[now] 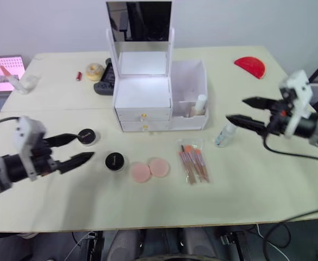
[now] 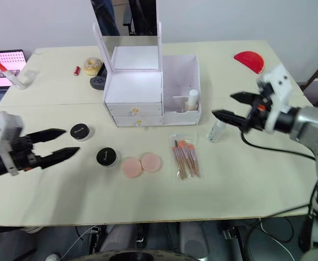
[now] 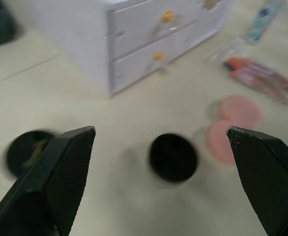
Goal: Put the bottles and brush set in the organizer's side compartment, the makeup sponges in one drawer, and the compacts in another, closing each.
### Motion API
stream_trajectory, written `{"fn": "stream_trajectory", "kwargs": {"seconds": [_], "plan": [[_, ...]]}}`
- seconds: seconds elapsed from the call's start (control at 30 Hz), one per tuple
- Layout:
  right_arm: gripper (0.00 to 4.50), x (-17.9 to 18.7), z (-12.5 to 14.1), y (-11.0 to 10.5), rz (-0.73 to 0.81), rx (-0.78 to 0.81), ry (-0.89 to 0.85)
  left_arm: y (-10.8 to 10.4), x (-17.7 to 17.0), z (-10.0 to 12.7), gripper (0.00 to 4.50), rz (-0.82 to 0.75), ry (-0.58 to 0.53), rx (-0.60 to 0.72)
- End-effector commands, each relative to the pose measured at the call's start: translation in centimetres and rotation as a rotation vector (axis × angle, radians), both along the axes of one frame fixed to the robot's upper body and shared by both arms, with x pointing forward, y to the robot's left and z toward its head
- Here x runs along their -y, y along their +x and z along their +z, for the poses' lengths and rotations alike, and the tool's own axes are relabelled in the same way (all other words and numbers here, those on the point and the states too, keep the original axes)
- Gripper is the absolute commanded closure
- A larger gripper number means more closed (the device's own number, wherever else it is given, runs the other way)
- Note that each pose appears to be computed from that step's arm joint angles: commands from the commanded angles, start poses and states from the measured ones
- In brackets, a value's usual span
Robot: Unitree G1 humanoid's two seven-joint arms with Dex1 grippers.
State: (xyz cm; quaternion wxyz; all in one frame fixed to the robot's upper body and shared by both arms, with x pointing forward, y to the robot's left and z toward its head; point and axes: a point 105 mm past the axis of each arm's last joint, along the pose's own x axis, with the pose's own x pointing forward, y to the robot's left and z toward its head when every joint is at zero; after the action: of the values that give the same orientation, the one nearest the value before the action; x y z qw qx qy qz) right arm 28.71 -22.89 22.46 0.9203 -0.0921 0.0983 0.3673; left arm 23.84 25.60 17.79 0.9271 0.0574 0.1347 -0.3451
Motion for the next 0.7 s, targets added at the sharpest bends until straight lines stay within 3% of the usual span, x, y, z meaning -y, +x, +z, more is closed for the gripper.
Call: {"fn": "stream_trajectory", "kwargs": {"seconds": [0.03,0.1,0.3,0.7], "plan": [[0.03,4.0,-0.7,-1.2,-0.061,0.042,-0.105,-0.8,-5.1,-0.2,0.00,0.132,0.076,0.016],[0.03,6.0,-2.3,-1.7,-0.110,0.014,-0.193,-1.5,-7.1,-0.6,0.00,0.184,0.090,0.005],[0.03,10.3,-3.1,-2.4,-0.251,0.050,-0.108,-2.9,-10.7,-0.7,0.00,0.289,0.138,0.021],[0.03,9.8,-3.5,-2.1,-0.236,0.045,-0.090,-2.9,-10.3,-0.6,0.00,0.288,0.129,0.046]]}}
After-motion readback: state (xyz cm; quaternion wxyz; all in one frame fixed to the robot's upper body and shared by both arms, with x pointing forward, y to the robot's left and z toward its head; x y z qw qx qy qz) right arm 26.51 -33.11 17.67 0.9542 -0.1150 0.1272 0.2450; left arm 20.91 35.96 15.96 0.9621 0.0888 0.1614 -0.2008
